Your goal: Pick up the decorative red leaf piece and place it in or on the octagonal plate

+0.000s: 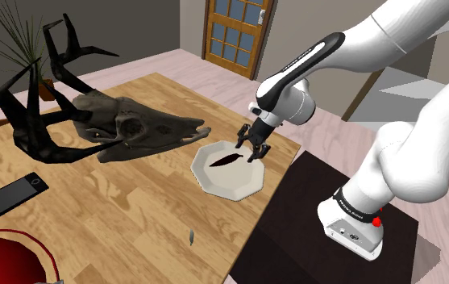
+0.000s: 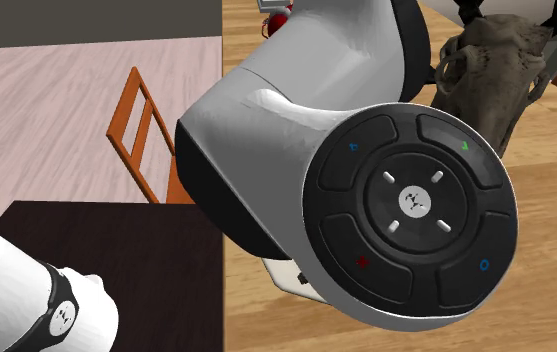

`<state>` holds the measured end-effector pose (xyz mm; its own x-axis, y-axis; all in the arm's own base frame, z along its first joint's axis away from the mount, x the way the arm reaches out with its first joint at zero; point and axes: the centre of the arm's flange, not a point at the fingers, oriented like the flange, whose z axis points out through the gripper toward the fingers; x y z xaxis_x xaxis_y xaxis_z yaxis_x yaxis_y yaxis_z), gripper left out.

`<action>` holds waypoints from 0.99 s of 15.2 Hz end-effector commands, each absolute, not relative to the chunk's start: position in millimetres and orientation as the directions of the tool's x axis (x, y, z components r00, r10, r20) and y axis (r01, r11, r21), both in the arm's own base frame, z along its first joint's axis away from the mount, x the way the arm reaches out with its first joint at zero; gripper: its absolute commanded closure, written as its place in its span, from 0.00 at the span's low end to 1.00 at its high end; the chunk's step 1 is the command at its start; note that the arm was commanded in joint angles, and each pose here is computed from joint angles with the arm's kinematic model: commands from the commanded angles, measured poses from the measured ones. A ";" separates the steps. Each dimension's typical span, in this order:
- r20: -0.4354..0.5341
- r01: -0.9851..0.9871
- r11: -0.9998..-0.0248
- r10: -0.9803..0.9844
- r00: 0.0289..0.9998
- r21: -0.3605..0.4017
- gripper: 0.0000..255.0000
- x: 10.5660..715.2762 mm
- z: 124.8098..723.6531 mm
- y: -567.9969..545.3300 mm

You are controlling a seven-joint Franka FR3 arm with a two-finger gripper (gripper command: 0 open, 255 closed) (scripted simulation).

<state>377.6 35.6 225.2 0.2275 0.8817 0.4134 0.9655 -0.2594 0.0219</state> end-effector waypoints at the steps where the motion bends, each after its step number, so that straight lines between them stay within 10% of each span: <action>1: 0.413 0.966 -0.259 0.882 0.228 0.022 0.00 377.6 225.2 35.6; 15: 0.413 0.966 -0.259 0.882 0.228 0.022 0.00 371.2 270.6 15.9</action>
